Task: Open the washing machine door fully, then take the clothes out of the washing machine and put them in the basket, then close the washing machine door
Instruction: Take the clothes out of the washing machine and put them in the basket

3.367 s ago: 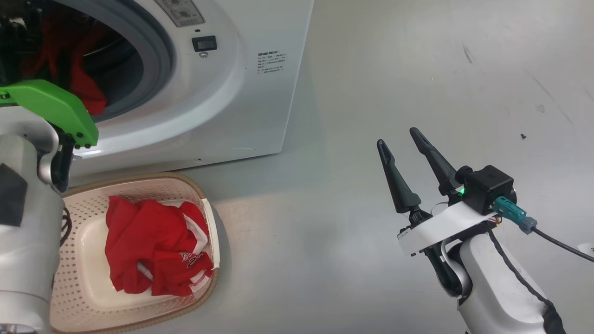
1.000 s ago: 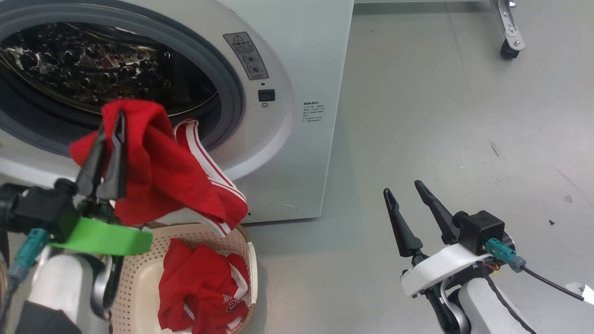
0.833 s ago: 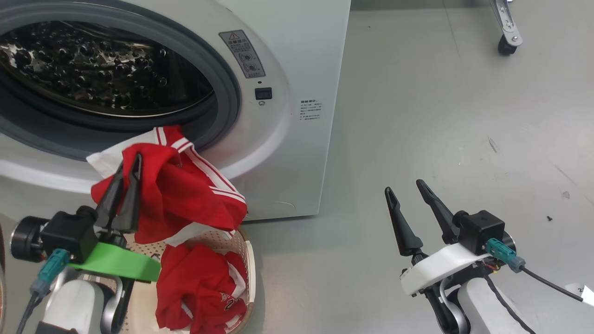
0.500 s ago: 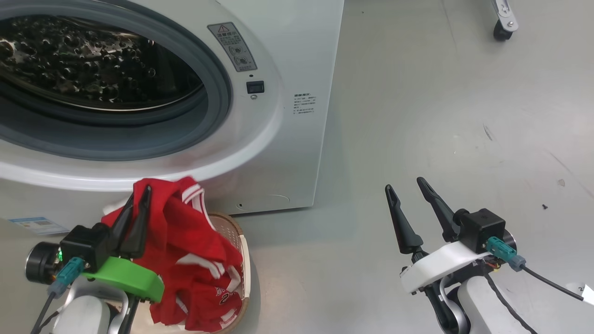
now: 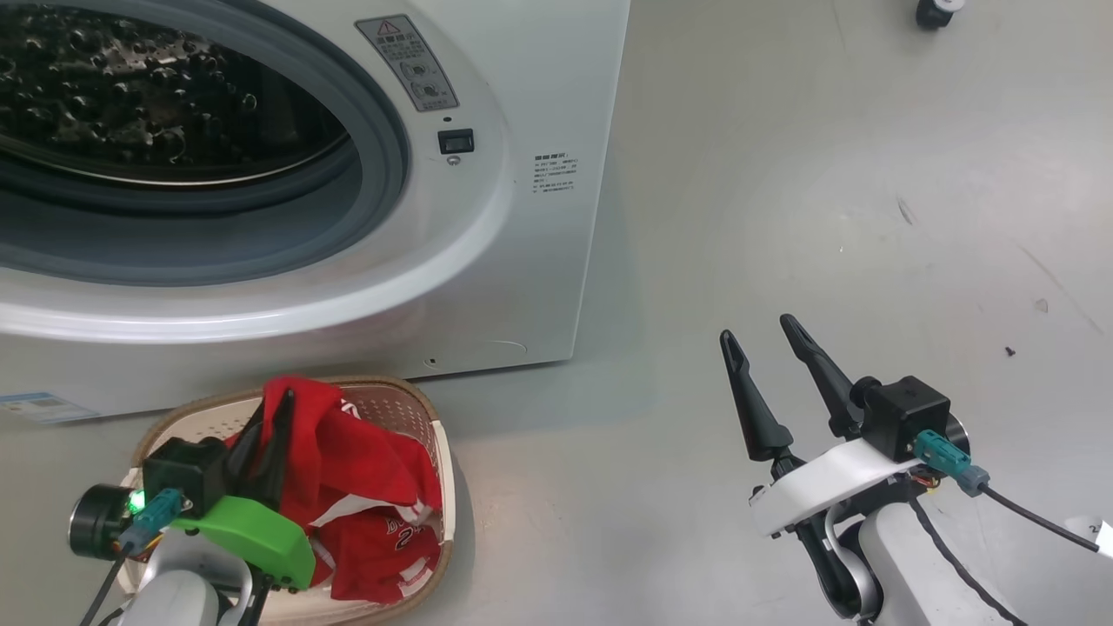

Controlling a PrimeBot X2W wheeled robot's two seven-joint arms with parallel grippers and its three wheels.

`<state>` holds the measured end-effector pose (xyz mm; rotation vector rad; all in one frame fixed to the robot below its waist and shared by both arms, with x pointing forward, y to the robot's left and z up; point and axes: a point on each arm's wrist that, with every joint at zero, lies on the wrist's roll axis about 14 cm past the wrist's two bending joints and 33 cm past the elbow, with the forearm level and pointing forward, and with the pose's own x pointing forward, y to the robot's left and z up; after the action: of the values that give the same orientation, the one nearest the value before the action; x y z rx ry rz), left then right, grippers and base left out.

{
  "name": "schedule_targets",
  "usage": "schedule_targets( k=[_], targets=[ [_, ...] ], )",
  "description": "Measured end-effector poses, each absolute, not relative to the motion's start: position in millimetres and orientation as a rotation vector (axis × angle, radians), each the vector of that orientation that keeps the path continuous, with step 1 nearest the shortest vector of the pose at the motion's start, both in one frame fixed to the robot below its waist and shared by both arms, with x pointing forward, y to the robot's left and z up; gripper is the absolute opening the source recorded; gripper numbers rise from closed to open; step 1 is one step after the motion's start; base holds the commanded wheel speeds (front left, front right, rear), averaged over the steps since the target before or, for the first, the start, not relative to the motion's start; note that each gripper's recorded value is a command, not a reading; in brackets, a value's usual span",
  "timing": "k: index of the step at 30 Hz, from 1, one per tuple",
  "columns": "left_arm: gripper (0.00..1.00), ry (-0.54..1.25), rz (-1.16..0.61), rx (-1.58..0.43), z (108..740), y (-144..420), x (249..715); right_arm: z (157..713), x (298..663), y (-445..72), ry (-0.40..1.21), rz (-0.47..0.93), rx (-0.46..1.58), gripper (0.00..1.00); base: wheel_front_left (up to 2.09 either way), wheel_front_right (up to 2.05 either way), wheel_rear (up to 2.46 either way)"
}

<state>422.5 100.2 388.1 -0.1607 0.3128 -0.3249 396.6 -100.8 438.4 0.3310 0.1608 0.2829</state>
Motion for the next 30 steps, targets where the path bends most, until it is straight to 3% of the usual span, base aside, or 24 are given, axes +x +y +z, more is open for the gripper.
schedule_targets(
  k=[16,30],
  targets=[
    [0.0,0.427,-0.385,-0.165,343.5,74.5,445.5,412.6,410.9,-114.5,0.216,0.254,0.314,1.0,0.0,0.0,0.0],
    [0.0,0.633,-0.321,-0.179,272.7,85.5,436.1,382.2,422.1,-129.8,0.279,0.227,0.283,1.0,0.0,0.0,0.0]
  ],
)
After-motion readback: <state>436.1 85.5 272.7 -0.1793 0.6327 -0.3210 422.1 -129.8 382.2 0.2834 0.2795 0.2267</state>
